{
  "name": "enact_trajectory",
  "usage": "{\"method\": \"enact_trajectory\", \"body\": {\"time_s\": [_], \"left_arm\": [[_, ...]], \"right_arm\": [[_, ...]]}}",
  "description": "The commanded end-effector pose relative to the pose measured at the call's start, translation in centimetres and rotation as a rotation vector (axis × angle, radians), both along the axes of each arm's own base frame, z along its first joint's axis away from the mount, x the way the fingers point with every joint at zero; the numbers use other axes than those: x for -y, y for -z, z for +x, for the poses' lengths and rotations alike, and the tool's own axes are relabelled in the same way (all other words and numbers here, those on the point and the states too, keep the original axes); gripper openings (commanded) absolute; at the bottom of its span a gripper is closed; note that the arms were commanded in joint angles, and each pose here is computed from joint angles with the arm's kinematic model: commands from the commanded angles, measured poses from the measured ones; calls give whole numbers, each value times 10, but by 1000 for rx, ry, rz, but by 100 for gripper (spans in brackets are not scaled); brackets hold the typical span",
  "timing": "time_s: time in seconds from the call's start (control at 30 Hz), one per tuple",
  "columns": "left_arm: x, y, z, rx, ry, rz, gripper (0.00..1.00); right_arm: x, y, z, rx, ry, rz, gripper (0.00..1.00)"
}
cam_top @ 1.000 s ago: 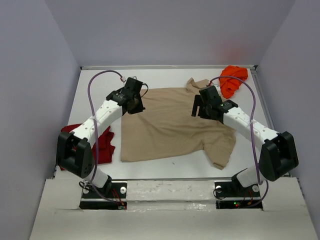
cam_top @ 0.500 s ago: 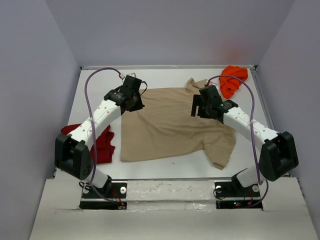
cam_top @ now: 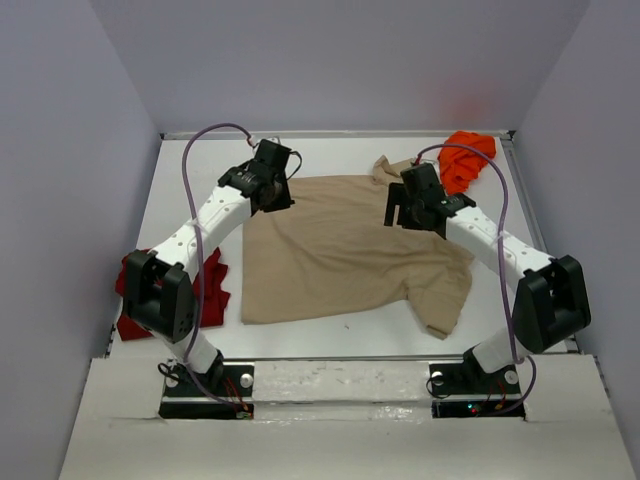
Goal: Fold and stack the t-shirts
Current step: Flatten out the tshirt
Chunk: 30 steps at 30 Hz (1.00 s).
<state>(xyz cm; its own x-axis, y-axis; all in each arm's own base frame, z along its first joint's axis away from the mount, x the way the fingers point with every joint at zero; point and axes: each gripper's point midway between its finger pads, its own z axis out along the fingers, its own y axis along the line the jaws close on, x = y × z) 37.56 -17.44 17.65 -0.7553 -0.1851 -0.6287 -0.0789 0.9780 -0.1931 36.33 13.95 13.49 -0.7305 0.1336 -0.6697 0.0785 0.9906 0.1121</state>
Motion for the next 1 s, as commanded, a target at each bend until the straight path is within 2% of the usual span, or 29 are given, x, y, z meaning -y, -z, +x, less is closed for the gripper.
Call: {"method": "enact_trajectory", "body": {"time_s": [0.0,0.1,0.33,0.43,0.47,0.5,0.6,0.63,0.67,0.73,0.97], "left_arm": [[-3,-17,17,44,5,4,20],[-5,-14,30,27,4,-14,20],[-22,-10,70,-20,-17,-147,20],[-28,5,84,-64,-41,-141,20],[-27,7,94,-66,-46,-144,20],[-28,5,100,-61,-53,-144,20],[-28,16,115,-78,-67,-151,19],[-27,29,120,-103,-71,-146,19],[-27,33,121,-119,-73,-146,19],[-28,39,127,-140,-77,-143,19],[-44,44,153,-142,-115,-152,19]], "right_arm": [[10,-18,27,62,32,-6,82],[23,-10,44,38,65,-4,82],[44,7,98,-14,101,44,82],[45,-3,126,5,78,64,82],[42,12,133,-27,65,61,82],[46,1,147,-5,68,70,82],[52,19,166,-35,40,73,82],[54,5,182,2,30,84,82],[51,26,188,-41,20,81,82],[58,37,192,-91,25,62,82],[97,41,221,-64,92,46,82]]}}
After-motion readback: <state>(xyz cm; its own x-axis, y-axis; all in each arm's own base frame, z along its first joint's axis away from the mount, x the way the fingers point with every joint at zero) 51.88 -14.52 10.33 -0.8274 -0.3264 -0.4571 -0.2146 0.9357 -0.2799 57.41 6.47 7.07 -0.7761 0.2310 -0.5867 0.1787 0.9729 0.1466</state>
